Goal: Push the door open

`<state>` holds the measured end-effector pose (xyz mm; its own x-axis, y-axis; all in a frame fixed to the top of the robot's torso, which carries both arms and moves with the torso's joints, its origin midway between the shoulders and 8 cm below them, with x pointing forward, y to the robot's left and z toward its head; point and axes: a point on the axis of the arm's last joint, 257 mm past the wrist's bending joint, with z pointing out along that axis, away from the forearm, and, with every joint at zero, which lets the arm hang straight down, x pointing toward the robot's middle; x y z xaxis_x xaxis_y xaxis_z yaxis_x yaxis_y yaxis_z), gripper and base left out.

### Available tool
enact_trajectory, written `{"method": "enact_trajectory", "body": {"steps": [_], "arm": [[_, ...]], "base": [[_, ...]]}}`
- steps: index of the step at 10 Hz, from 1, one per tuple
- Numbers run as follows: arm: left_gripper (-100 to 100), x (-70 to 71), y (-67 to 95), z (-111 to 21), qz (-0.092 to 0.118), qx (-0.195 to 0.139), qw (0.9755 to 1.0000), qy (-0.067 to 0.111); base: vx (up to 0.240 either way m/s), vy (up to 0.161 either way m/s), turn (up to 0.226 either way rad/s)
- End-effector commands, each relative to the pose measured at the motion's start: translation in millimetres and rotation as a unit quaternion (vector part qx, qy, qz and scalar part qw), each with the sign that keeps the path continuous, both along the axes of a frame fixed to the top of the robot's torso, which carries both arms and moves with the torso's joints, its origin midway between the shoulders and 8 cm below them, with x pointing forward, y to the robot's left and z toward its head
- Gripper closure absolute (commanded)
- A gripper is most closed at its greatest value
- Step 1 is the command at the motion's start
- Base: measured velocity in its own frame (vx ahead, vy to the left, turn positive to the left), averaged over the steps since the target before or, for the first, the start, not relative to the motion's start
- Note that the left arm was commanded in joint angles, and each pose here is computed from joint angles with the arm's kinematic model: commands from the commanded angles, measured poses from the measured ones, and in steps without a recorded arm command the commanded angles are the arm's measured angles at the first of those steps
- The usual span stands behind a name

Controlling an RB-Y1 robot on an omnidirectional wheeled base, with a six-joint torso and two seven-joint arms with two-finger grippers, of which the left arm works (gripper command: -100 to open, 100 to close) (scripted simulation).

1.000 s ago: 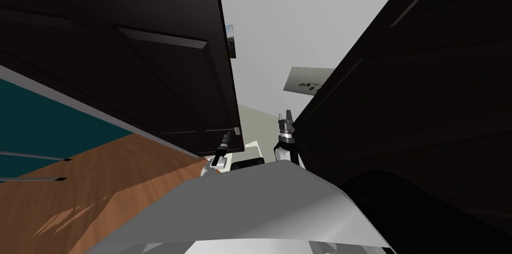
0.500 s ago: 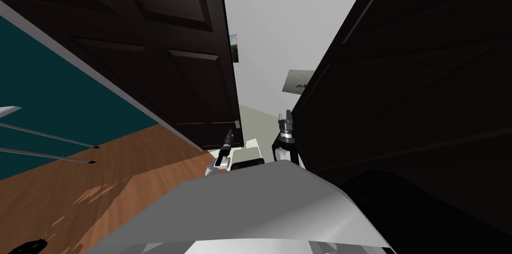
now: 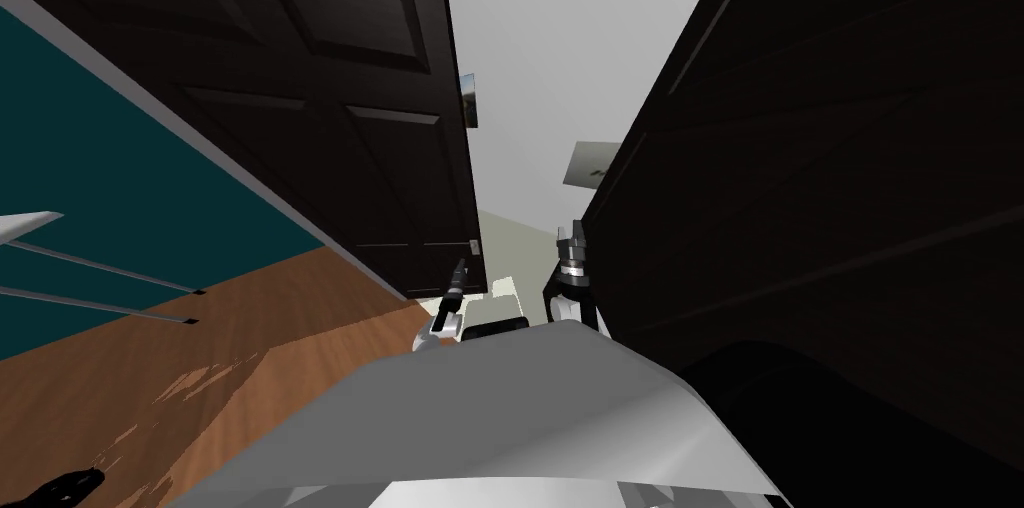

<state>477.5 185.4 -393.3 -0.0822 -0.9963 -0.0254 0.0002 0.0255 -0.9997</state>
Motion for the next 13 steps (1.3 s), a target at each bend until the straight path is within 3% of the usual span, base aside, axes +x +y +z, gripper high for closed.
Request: {"method": "enact_trajectory", "body": {"steps": [1,4,7,8,9,13], "arm": [[-100,0.4,9.8,1.0,0.002,0.008,1.0,-0.002],[-100,0.5,17.5,1.3,0.007,0.012,0.9999,-0.003],[-100,-0.3,5.1,1.7,0.009,-0.003,0.9999,-0.004],[-100,-0.2,8.2,1.7,0.009,0.001,1.0,-0.004],[100,-0.2,8.2,1.7,0.009,0.001,1.0,-0.004],[100,-0.2,8.2,1.7,0.009,0.001,1.0,-0.004]], "base": [[0.216,-0.02,-0.025],[0.232,-0.009,-0.023],[0.223,-0.044,-0.029],[0.1,-0.027,0.018],[-0.023,0.002,-0.009],[-0.021,0.006,-0.006]]}}
